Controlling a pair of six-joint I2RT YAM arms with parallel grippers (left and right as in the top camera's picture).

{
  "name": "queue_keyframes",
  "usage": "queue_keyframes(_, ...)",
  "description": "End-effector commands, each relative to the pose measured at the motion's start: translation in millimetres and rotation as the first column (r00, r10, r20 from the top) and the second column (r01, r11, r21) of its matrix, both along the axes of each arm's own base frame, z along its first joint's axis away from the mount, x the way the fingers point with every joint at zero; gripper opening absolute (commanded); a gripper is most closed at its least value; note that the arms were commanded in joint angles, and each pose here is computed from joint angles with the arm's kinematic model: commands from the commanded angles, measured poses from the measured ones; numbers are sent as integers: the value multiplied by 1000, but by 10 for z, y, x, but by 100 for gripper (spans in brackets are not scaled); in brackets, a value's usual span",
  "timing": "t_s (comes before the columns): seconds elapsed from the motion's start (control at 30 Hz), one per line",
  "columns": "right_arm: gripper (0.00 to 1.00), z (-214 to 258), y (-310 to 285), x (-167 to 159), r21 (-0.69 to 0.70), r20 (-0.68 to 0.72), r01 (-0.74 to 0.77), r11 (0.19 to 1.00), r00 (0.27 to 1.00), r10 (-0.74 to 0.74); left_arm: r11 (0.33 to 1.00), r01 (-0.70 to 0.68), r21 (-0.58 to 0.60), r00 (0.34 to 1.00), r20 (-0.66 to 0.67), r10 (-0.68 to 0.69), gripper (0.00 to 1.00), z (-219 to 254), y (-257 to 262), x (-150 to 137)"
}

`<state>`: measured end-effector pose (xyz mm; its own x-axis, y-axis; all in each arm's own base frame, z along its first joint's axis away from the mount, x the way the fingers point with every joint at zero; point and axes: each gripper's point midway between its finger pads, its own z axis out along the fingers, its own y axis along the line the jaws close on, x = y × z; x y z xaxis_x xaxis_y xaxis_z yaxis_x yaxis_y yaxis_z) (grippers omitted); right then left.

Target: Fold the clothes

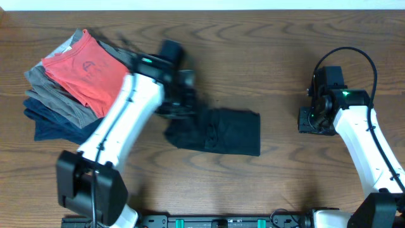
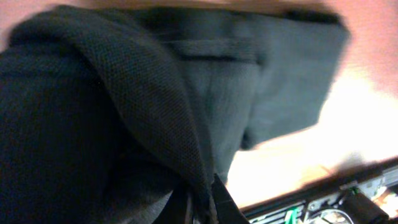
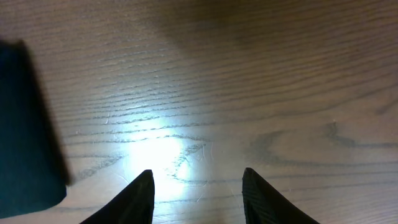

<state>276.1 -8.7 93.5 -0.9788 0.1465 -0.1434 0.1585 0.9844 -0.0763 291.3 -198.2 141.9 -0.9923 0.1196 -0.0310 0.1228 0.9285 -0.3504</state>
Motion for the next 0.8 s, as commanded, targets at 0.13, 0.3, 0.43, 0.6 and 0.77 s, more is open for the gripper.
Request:
queue_keyframes(0.13, 44, -8, -17, -32, 1, -12, 12, 1000, 1000, -12, 981, 163, -102, 983, 99, -153, 6, 44, -1046, -251)
queue_keyframes(0.3, 44, -11, -16, -57, 1, -23, 12, 1000, 1000, -12, 983, 172, -59, 979, 118, -164, 6, -178, -1333, -318)
queue_keyframes(0.43, 44, -14, 16, -63, 17, -26, 9, 1000, 1000, -8, 981, 187, -50, 977, 114, -180, 6, -341, -1459, -329)
queue_keyframes(0.6, 44, -16, 47, -60, 35, -25, 7, 999, 1000, -6, 978, 199, -56, 975, 114, -192, 6, -429, -1544, -326)
queue_keyframes(0.77, 49, -12, 75, -17, 51, -8, 4, 999, 1000, -4, 943, 286, -170, 958, 56, -281, 36, -319, -1705, -577)
